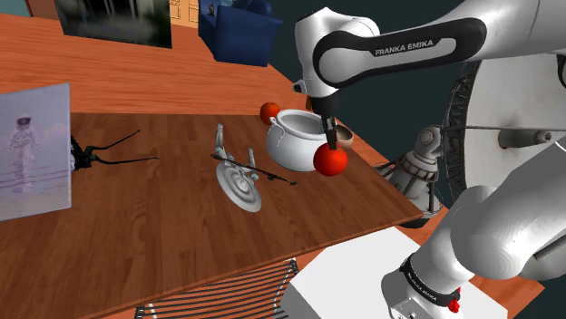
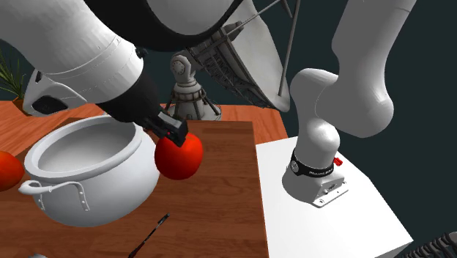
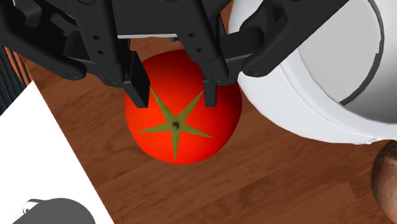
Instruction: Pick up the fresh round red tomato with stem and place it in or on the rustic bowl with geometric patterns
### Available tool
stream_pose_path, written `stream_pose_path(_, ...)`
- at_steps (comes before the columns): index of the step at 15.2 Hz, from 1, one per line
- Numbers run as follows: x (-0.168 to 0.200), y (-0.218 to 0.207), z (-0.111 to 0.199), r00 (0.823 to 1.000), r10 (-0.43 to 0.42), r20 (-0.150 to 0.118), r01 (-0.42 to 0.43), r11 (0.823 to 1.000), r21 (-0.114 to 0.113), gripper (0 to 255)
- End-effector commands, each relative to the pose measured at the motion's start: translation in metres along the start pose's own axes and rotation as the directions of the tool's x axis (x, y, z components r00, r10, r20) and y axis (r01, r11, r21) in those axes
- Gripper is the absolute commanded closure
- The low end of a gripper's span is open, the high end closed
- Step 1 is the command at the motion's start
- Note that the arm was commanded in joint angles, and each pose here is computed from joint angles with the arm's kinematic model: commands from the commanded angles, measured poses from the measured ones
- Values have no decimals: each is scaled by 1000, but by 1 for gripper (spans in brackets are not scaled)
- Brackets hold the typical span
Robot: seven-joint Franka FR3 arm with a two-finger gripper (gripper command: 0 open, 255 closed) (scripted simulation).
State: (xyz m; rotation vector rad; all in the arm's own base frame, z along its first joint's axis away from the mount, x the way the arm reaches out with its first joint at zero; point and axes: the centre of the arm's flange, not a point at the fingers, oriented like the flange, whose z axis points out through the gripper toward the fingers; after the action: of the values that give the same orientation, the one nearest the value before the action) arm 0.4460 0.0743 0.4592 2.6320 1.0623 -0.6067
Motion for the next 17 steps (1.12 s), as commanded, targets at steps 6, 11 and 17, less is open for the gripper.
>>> stream_pose_path(6,-17,3,-33,1000,0,0,0,1000,0,255)
stream_pose_path(11,-29,5,-57,1000,0,0,0,1000,0,255)
stream_pose_path(17,-46,31,-72,1000,0,0,0,1000,0,255)
